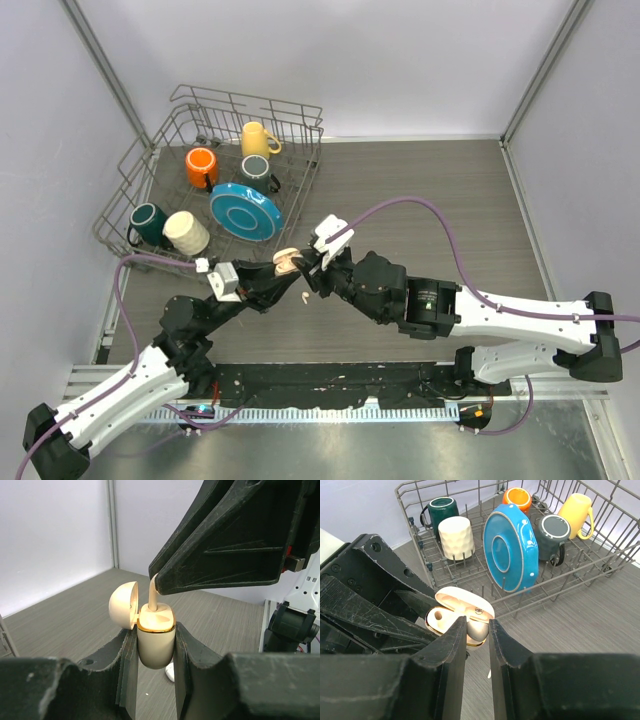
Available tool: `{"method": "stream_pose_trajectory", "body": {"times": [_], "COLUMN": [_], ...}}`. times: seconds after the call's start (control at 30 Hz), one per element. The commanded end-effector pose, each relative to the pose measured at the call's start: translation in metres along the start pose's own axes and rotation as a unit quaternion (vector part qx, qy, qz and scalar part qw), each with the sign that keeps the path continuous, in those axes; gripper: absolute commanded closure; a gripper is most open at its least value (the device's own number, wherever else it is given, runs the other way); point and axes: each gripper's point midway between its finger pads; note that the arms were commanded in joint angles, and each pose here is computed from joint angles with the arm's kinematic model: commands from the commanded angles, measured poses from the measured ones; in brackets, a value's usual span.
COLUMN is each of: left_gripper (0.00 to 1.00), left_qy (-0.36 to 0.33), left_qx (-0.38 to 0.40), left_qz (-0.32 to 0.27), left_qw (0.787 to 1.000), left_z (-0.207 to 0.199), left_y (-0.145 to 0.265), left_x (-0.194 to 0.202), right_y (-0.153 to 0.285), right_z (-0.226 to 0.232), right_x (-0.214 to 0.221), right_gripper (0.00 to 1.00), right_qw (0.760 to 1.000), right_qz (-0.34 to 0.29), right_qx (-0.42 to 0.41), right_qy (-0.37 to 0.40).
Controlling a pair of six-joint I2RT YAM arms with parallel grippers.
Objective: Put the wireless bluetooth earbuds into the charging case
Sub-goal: Place the earbud in the charging case.
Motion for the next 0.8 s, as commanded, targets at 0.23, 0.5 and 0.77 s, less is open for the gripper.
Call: {"method": "stream_pose_trajectory", "body": {"times": [0.23, 0.5, 0.77], "left_gripper": [1.0, 1.0, 1.0], "left_qy": [-0.023, -0.023, -0.024], "left_qx": [0.013, 0.01, 0.007], "left_qz": [-0.053, -0.056, -0.058], "left_qw": [0.998, 0.998, 0.998], "left_z": [-0.003, -0.001, 0.0], "left_y": [-0.006, -0.007, -0.006], "left_x": [-0.036, -0.037, -0.037], "right_y": [0.005, 0.004, 0.004], "right_z": [0.005, 0.015, 0.018], "right_x": [-0.012, -0.006, -0.005], "right_gripper": [0.99, 0.99, 0.98], "right_qw": [1.0, 0.999, 0.999], "right_qz": [0.005, 0.027, 0.036], "right_qx": [-0.012, -0.031, -0.038], "right_qy": [0.0, -0.007, -0.011]}}
Point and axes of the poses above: each gripper's point midway between its finger pads, its own y axis back along the fingers, its own z axis along the line the jaws close on, x = y × z, and after that the axes turned 6 degrees about -y, right-handed
